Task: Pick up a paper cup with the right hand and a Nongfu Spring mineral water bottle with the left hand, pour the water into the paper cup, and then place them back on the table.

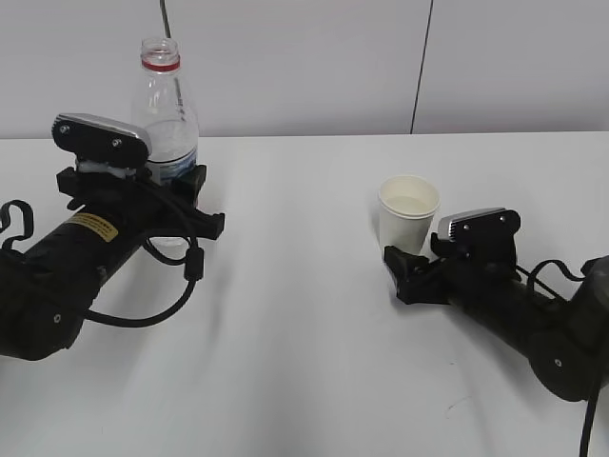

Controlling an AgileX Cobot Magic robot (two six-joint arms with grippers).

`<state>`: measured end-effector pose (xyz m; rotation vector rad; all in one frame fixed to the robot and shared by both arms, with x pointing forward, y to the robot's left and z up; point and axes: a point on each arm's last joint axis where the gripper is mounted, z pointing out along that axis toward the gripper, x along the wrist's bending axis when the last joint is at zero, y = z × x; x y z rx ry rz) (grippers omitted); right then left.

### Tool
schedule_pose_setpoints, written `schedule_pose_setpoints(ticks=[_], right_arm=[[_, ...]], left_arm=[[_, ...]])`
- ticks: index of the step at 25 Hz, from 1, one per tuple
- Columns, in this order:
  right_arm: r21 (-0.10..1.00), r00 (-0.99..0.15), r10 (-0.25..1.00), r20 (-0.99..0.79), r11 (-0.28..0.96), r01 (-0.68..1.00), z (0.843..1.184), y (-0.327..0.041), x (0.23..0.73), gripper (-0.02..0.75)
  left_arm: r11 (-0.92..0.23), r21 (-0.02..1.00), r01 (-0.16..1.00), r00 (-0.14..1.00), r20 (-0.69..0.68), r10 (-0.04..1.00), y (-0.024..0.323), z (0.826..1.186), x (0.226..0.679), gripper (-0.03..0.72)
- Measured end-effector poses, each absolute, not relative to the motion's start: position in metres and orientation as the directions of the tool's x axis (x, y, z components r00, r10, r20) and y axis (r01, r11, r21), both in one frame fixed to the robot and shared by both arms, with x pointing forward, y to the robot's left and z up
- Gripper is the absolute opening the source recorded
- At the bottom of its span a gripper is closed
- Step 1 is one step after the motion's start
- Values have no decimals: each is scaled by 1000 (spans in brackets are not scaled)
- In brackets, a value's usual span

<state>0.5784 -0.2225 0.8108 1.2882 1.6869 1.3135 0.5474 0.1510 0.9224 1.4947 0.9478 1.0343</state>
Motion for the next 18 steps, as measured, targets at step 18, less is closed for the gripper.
schedule_pose_setpoints(ticks=[18], right_arm=[[953,-321,944,78,25,303,864,-232,524,596]], left_arm=[[-122,989,89,279,93,956,156,920,549,330]])
